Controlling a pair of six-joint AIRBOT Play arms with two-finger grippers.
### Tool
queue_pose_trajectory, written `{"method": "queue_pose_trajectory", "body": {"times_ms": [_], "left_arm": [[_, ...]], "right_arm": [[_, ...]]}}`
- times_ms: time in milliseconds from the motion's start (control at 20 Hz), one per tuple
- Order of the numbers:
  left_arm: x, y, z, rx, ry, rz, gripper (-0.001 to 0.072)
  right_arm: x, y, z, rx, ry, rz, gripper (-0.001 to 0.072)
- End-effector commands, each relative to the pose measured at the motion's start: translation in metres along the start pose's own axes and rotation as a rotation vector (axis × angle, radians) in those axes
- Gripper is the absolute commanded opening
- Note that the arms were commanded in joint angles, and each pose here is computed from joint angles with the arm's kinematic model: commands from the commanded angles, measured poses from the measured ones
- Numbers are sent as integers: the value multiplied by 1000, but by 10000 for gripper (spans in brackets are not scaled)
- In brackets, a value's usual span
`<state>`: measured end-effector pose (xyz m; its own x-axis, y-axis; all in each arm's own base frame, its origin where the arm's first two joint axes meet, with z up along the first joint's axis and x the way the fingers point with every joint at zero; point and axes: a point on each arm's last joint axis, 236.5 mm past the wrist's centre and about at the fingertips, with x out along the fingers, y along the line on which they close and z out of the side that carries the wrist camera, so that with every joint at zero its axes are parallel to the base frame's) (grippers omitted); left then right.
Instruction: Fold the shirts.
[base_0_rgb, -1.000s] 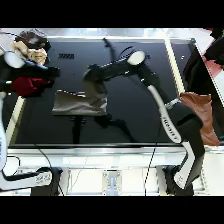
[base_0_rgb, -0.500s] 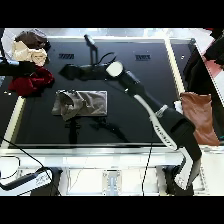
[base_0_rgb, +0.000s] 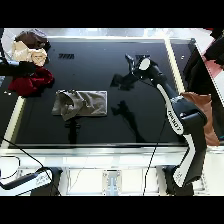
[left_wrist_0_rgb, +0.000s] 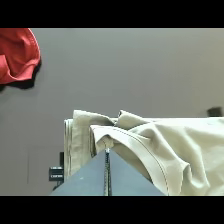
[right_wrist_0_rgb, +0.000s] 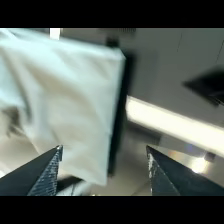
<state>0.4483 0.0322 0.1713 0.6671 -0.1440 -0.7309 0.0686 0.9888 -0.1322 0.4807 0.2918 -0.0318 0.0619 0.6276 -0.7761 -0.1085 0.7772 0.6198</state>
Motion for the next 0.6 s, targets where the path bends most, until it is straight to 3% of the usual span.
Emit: {"method": "queue_pose_trajectory", "body": {"times_ms": [0,350,450,550], "left_arm": [[8,1,-4,-7,21,-8,10],[19,2,-15,-15,69,-18,10],[19,2,-15,-14,69,-17,9],[19,2,-15,-14,69,-17,10]], "right_arm": [[51,-9,-36,76,177,123,546],[100,22,-39,33,128,165,544],[108,32,-38,43,115,197,428],[114,48,-41,43,117,265,412]]}}
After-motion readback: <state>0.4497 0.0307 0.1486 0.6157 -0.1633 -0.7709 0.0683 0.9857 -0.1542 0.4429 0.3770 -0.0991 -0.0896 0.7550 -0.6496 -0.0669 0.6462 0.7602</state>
